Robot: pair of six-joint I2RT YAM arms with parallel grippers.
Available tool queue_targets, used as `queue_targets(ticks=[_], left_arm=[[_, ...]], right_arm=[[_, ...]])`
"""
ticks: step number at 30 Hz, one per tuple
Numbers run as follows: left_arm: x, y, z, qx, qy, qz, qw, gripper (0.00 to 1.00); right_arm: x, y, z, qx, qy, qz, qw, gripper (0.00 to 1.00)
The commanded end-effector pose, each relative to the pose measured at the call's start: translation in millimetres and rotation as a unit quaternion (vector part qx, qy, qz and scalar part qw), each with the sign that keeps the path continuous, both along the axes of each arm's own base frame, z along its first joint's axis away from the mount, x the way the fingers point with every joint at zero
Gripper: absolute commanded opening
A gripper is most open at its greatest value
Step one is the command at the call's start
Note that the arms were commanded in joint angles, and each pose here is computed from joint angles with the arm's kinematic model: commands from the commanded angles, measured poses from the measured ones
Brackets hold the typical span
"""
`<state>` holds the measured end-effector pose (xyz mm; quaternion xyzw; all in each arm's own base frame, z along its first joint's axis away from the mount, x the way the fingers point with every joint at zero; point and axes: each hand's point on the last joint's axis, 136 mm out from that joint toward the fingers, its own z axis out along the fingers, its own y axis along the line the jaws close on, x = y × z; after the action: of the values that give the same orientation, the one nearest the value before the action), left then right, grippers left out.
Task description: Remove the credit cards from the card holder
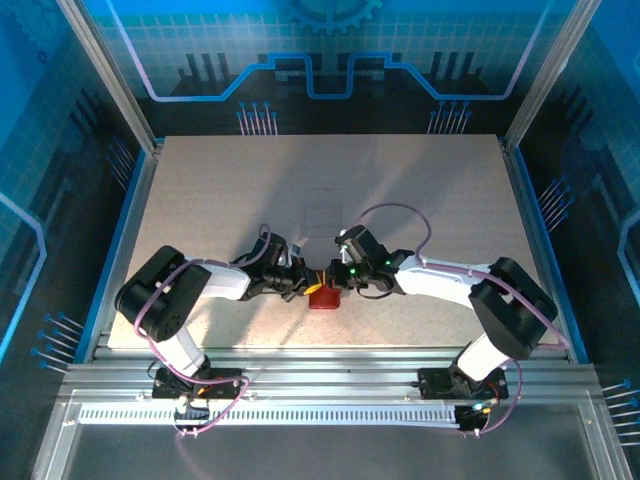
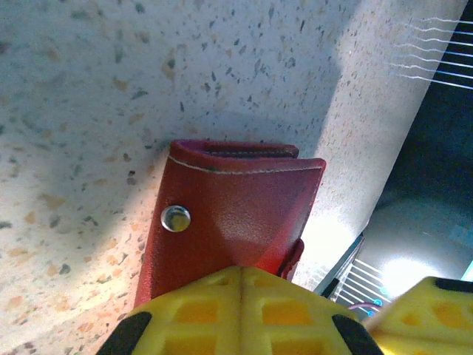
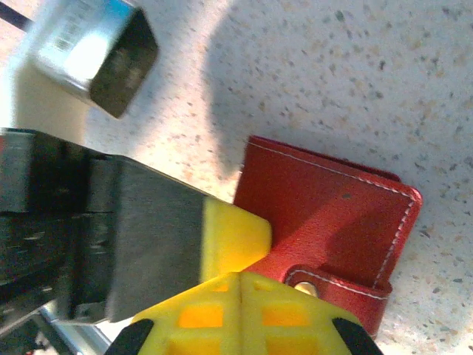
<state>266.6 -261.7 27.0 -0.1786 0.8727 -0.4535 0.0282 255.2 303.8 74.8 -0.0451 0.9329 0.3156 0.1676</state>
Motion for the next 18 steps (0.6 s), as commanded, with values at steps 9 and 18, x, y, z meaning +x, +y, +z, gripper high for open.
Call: queue_targets(ticks=[9,18], left_arm=[[-17.4,12.1,-34.1,0.041,0.055,0.009,0.998,0.04],[-18.5,13.3,-33.2,0.04,0.053,0.012,0.998,0.04]], right_arm=[[4.7,-13.0,-0.1,-0.075,0.005,0.007,0.997,0.04],[-1.3,-11.5,-14.7,-0.172,-0.016,0.061,0.983,0.19]])
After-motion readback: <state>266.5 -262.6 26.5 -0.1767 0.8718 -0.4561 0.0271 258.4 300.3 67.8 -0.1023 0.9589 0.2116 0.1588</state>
